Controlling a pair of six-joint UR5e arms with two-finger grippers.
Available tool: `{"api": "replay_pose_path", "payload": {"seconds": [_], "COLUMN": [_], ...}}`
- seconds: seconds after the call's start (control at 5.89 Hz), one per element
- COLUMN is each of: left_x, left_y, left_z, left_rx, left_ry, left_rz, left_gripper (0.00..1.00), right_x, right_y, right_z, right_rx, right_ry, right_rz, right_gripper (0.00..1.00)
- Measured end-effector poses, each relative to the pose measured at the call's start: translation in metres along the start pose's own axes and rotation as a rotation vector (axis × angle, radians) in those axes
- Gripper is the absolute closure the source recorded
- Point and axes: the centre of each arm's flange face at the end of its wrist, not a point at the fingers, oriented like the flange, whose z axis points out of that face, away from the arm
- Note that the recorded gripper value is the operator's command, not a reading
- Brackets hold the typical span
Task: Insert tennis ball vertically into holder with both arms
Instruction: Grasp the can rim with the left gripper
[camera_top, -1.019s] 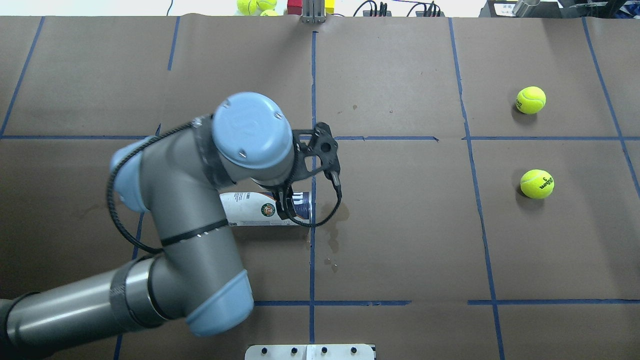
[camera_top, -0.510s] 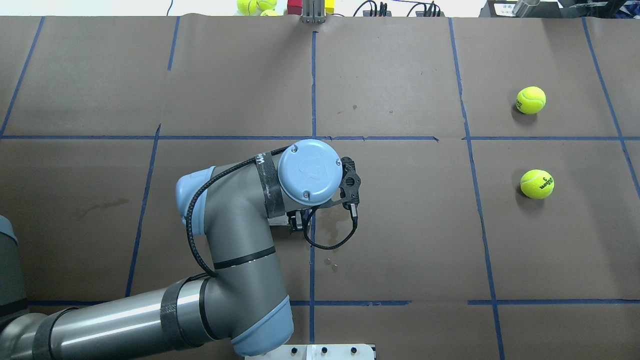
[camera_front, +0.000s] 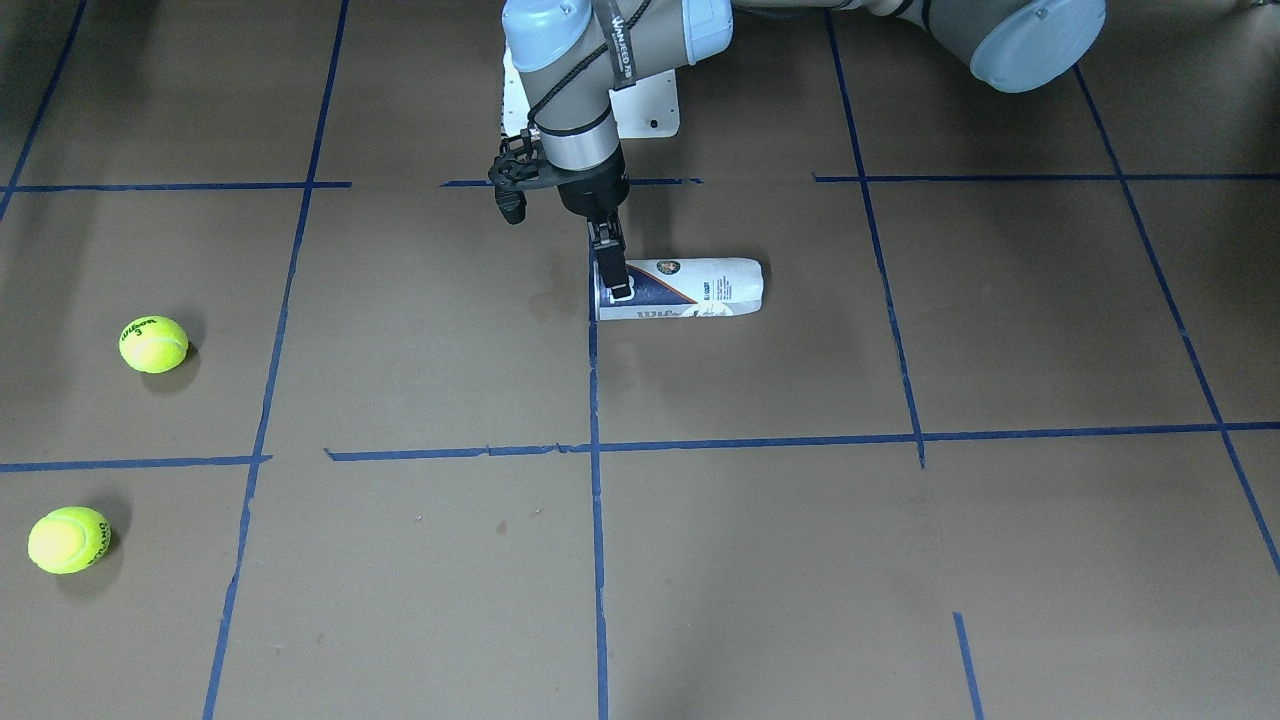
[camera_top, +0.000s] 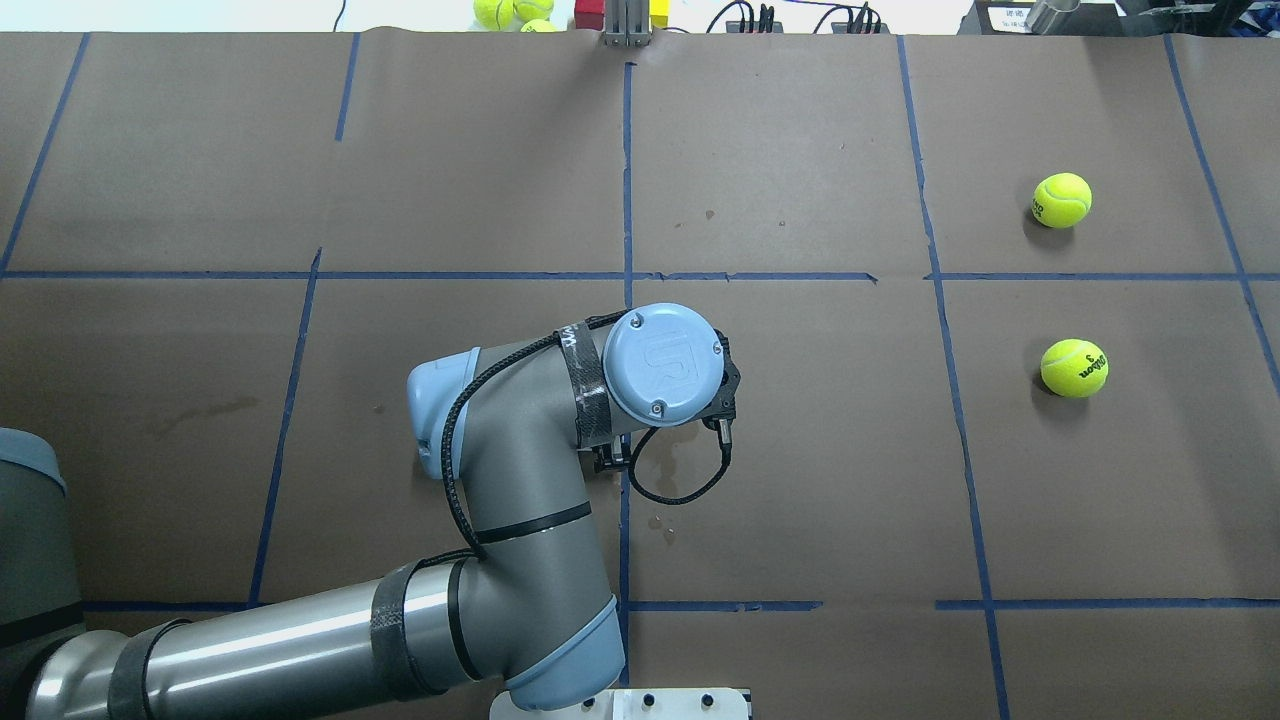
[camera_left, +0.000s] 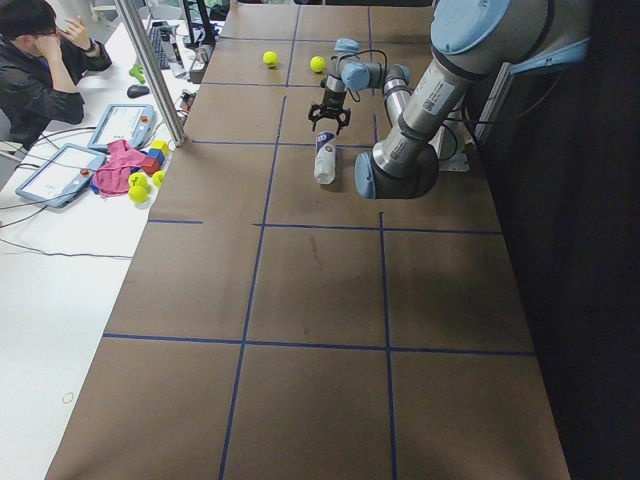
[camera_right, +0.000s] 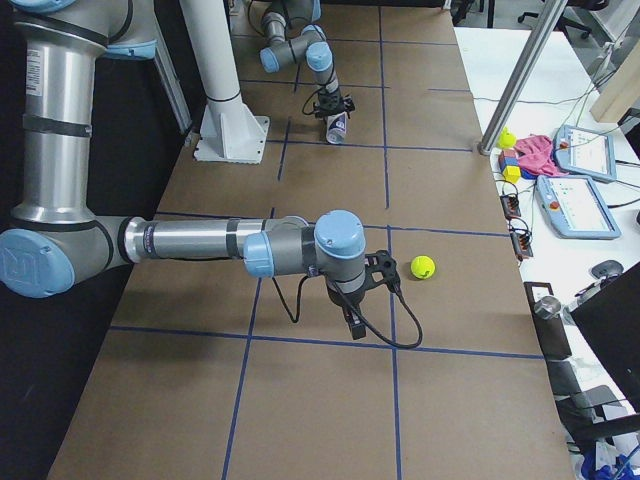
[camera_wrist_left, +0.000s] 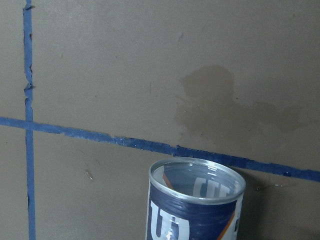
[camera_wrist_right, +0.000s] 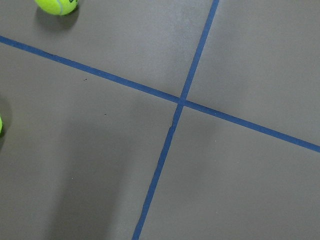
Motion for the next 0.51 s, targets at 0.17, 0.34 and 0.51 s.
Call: {"api": "replay_pose_path", "payload": {"seconds": [0.17, 0.34, 0.51], "left_x": [0.006, 0.010, 0.012], "left_y": [-0.002, -0.004, -0.007], "left_z": [0.006, 0.015, 0.026], "left_rx": [-0.008, -0.012, -0.008], "left_ry": [0.005, 0.009, 0.009], "left_rz": [0.005, 0.009, 0.010], "left_gripper": [0.00, 0.00, 0.00], "right_x": [0.000, 0.001, 0.001], "right_y": [0.001, 0.001, 0.001], "right_z": [0.001, 0.001, 0.001], "right_rx": [-0.002, -0.002, -0.003], "right_ry": [0.000, 0.000, 0.000], "right_rz": [0.001, 0.002, 0.003], "right_gripper": [0.00, 0.00, 0.00]}}
